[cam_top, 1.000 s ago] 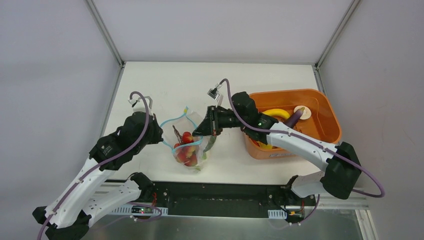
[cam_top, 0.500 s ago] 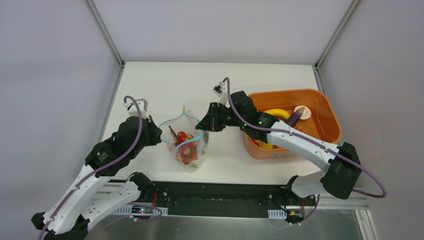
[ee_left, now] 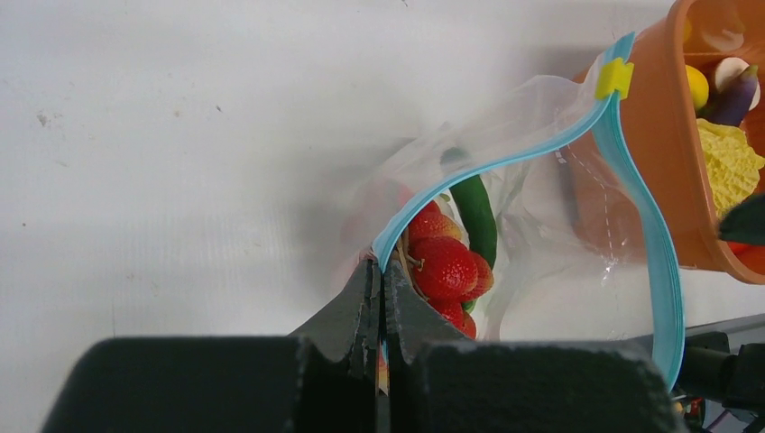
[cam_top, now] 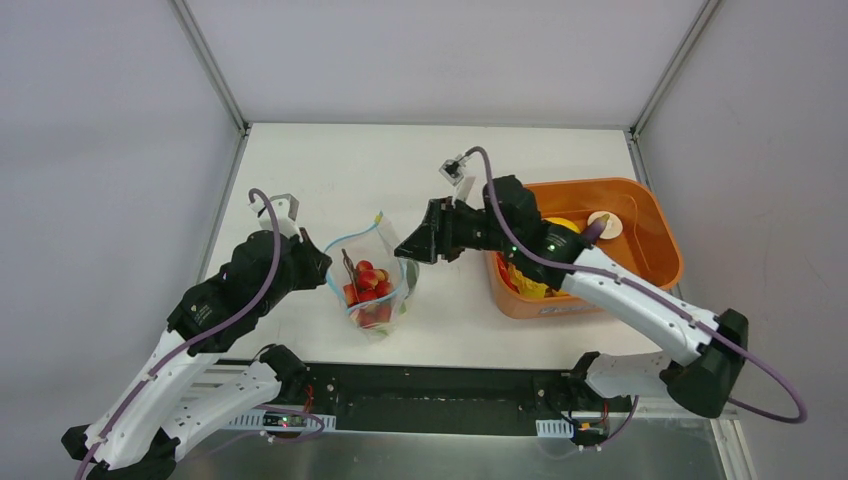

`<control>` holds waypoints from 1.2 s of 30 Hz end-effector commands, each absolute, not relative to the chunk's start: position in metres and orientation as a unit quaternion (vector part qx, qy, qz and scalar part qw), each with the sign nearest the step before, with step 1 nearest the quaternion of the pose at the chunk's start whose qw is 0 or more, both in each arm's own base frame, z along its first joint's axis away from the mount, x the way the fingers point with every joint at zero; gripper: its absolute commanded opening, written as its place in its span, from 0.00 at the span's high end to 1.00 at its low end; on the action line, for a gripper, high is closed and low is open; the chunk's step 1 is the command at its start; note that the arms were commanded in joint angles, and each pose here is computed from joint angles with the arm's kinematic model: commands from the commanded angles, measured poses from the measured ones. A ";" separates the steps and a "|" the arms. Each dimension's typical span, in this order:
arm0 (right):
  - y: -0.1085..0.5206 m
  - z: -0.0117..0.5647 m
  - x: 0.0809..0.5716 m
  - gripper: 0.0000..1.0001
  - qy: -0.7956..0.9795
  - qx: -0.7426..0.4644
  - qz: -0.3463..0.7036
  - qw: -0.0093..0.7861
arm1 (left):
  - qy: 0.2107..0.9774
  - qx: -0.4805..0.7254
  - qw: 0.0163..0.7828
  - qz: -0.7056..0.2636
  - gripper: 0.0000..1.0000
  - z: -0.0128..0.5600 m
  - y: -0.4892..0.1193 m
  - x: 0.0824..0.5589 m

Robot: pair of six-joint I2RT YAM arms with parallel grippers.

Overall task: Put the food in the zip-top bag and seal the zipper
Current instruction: Adjust the zipper food storage bag at the center of the board, then pick up the fake vegetable from the bin.

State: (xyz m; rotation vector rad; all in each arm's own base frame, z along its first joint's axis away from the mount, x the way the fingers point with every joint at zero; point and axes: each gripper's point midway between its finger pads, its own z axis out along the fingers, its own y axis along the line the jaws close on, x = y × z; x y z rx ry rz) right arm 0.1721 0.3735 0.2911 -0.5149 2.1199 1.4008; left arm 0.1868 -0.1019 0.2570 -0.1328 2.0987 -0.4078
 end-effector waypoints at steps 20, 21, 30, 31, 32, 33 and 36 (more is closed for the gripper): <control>0.083 0.272 0.298 0.21 0.818 0.199 0.091 0.533 | 0.842 -0.061 0.496 -0.204 1.00 0.281 -0.113 0.193; 0.070 0.266 0.301 0.20 0.817 0.218 0.080 0.527 | 0.841 -0.063 0.496 -0.206 1.00 0.280 -0.113 0.193; 0.002 0.210 0.329 0.20 0.803 0.362 0.085 0.466 | 0.843 -0.056 0.490 -0.212 1.00 0.277 -0.116 0.191; 0.000 0.206 0.331 0.20 0.800 0.371 0.093 0.463 | 0.844 -0.054 0.490 -0.213 1.00 0.278 -0.117 0.191; -0.003 0.204 0.334 0.20 0.798 0.378 0.099 0.459 | 0.845 -0.053 0.489 -0.212 1.00 0.277 -0.117 0.190; -0.002 0.200 0.336 0.20 0.798 0.380 0.104 0.456 | 0.846 -0.051 0.487 -0.211 1.00 0.277 -0.117 0.190; -0.014 0.191 0.340 0.20 0.795 0.397 0.096 0.449 | 0.849 -0.048 0.481 -0.211 1.00 0.274 -0.118 0.189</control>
